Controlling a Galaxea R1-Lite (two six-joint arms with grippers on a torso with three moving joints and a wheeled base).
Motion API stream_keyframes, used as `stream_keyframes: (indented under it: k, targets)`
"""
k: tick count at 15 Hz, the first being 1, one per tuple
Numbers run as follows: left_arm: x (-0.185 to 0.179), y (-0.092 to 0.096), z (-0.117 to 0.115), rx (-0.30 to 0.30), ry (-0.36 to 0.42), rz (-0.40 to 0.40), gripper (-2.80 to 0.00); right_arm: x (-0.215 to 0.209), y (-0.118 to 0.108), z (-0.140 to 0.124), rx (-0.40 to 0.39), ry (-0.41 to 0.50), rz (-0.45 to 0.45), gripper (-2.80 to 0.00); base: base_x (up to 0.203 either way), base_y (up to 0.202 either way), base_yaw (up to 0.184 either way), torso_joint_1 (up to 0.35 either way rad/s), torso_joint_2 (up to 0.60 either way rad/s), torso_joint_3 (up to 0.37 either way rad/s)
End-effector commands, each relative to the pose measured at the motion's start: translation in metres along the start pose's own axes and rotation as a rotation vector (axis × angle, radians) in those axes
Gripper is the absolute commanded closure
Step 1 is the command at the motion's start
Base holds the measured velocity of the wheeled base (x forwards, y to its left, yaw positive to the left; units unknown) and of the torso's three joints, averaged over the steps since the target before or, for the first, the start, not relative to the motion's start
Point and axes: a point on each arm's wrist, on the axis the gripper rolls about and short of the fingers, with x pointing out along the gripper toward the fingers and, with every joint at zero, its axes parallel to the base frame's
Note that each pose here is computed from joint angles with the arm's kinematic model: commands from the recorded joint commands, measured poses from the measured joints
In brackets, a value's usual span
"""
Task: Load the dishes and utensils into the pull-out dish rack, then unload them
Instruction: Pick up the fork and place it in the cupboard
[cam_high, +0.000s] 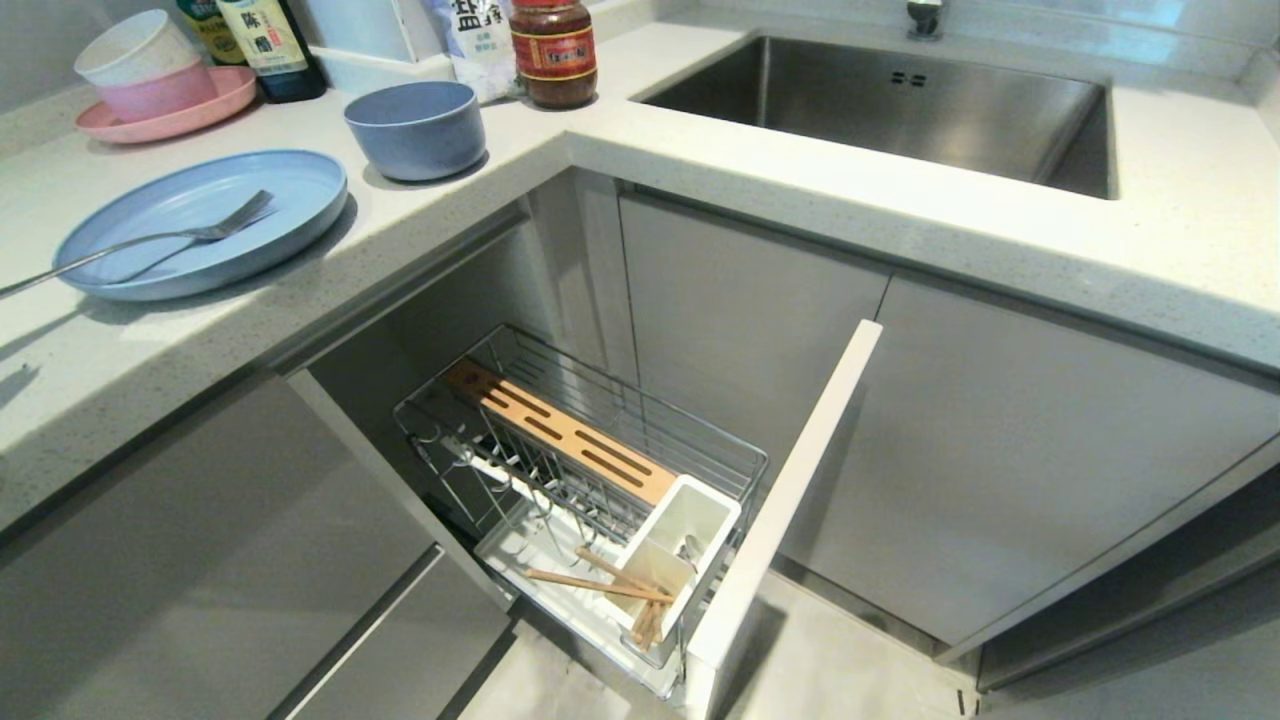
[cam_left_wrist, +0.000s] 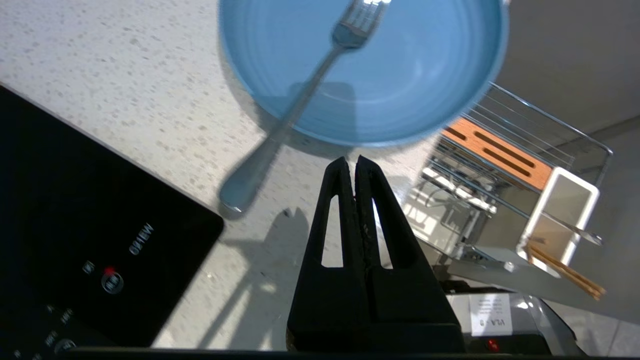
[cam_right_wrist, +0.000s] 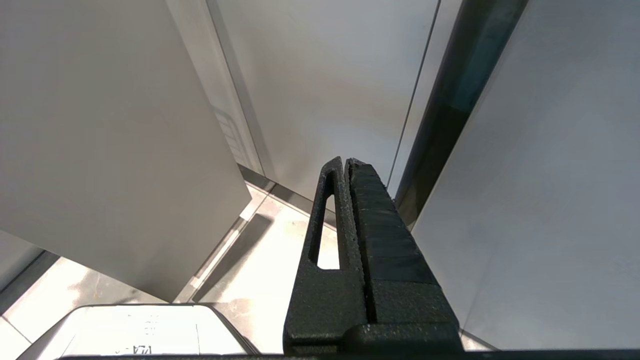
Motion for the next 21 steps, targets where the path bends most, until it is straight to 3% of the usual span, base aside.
stream_keyframes:
  k: [1, 8, 9, 21]
  targets:
    - [0.02, 0.015, 0.0, -0.024, 0.034, -0.011, 0.0, 0.0, 0.0, 0.0, -0.001, -0.002, 0.0, 0.0, 0.0, 0.0, 0.0, 0.0, 0.0, 0.0]
    - [0.05, 0.022, 0.003, 0.004, 0.05, -0.078, 0.0, 0.0, 0.0, 0.0, 0.0, -0.002, 0.0, 0.0, 0.0, 0.0, 0.0, 0.0, 0.0, 0.0]
    - [0.054, 0.022, 0.003, 0.009, 0.05, -0.088, -2.8, 0.0, 0.0, 0.0, 0.0, -0.002, 0.0, 0.0, 0.0, 0.0, 0.0, 0.0, 0.0, 0.0]
    - [0.102, 0.021, -0.005, 0.1, -0.02, -0.153, -2.8, 0.0, 0.0, 0.0, 0.0, -0.002, 0.0, 0.0, 0.0, 0.0, 0.0, 0.0, 0.0, 0.0]
